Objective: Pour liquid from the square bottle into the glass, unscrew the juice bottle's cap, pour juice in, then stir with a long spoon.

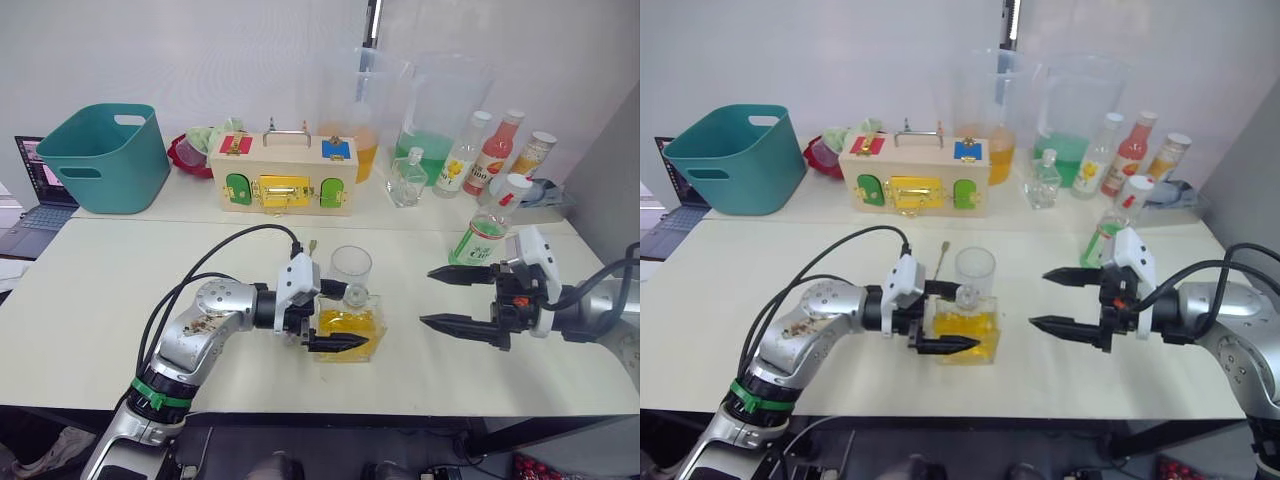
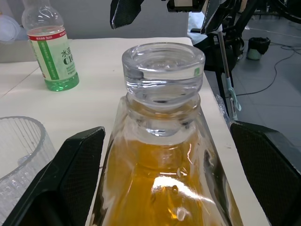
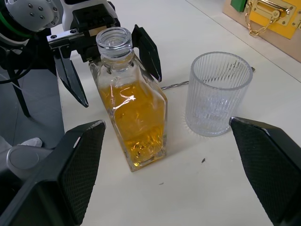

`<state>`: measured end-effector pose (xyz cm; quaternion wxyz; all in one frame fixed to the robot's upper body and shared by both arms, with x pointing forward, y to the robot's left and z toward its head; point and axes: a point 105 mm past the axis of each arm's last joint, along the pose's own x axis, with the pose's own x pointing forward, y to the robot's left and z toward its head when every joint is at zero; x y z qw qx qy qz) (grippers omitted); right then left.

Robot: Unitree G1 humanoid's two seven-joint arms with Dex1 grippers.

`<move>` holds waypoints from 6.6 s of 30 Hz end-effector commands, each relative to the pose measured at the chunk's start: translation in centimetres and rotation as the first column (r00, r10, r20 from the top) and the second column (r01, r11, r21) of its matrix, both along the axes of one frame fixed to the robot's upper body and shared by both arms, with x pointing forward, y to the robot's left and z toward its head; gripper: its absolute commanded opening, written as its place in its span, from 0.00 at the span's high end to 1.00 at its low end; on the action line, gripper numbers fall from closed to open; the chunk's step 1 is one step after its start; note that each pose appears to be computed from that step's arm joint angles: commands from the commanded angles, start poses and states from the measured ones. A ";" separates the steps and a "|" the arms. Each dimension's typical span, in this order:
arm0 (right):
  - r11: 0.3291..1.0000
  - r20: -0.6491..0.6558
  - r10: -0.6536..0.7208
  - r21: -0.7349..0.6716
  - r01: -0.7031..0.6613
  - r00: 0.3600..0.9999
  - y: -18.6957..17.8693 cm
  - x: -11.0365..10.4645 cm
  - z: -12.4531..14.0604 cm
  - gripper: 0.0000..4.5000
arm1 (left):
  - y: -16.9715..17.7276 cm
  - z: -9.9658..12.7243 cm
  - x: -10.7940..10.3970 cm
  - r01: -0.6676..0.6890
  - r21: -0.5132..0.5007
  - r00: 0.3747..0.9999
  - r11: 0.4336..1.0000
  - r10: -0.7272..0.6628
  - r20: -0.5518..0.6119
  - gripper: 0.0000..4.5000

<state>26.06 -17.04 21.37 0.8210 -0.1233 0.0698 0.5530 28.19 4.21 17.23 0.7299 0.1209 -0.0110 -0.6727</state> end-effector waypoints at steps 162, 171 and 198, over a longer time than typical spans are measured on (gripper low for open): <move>0.222 -0.030 -0.971 0.267 0.938 0.238 -24.8 9.3 -6.3 0.00 | -0.2 0.4 0.1 -0.043 -0.052 0.995 0.998 0.048 0.087 0.38; 0.472 0.047 -0.866 0.405 0.783 0.497 -21.7 9.3 3.1 0.00 | -0.2 0.5 -0.1 -0.027 -0.060 0.996 0.998 0.032 0.081 0.38; 0.969 0.055 -0.029 0.246 0.015 0.998 -1.1 2.3 4.7 0.00 | 3.3 4.1 -1.0 -0.127 -0.214 0.992 0.969 0.120 -0.044 0.38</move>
